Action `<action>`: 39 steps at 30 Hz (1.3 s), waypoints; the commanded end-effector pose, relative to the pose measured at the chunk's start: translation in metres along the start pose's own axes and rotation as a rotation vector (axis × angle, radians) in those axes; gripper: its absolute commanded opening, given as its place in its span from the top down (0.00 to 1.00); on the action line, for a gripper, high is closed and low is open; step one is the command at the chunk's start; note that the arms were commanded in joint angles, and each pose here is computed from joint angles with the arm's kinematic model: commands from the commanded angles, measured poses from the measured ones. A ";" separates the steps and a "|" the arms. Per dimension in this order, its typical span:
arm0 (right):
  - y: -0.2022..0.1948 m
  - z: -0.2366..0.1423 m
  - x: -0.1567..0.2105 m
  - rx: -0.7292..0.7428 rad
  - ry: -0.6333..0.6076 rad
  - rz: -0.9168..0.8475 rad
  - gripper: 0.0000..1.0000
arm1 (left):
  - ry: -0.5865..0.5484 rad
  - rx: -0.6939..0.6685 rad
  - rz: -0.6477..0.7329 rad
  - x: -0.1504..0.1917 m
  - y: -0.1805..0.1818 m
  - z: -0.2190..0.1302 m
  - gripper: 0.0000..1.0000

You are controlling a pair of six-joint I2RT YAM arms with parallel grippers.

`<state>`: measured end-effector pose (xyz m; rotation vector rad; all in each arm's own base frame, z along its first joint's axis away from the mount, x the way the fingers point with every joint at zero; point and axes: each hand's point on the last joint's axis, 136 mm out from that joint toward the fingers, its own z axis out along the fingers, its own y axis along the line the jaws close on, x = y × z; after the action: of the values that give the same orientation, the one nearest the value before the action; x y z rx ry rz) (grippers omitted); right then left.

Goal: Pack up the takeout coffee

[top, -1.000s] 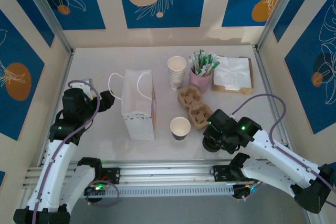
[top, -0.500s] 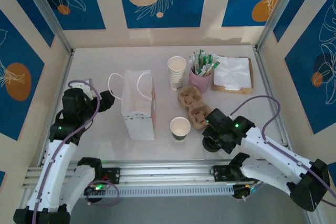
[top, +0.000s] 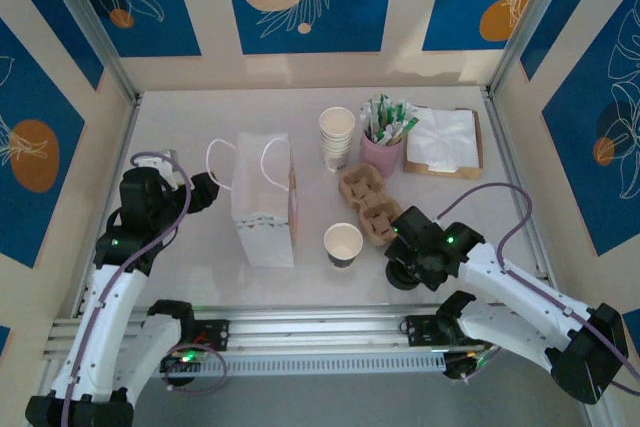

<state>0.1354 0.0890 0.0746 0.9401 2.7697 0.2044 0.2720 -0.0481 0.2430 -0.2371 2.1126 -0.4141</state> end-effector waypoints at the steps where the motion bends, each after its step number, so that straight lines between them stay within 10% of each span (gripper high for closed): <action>1: -0.005 0.002 0.001 0.017 0.007 0.004 0.15 | -0.007 -0.002 -0.013 -0.001 0.002 0.000 0.20; 39: -0.006 0.006 0.001 0.062 0.015 -0.021 0.23 | -0.008 0.003 -0.014 -0.001 0.001 0.000 0.19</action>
<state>0.1362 0.0882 0.0649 0.9277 2.8024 0.1420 0.2721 -0.0481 0.2428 -0.2368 2.1133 -0.4137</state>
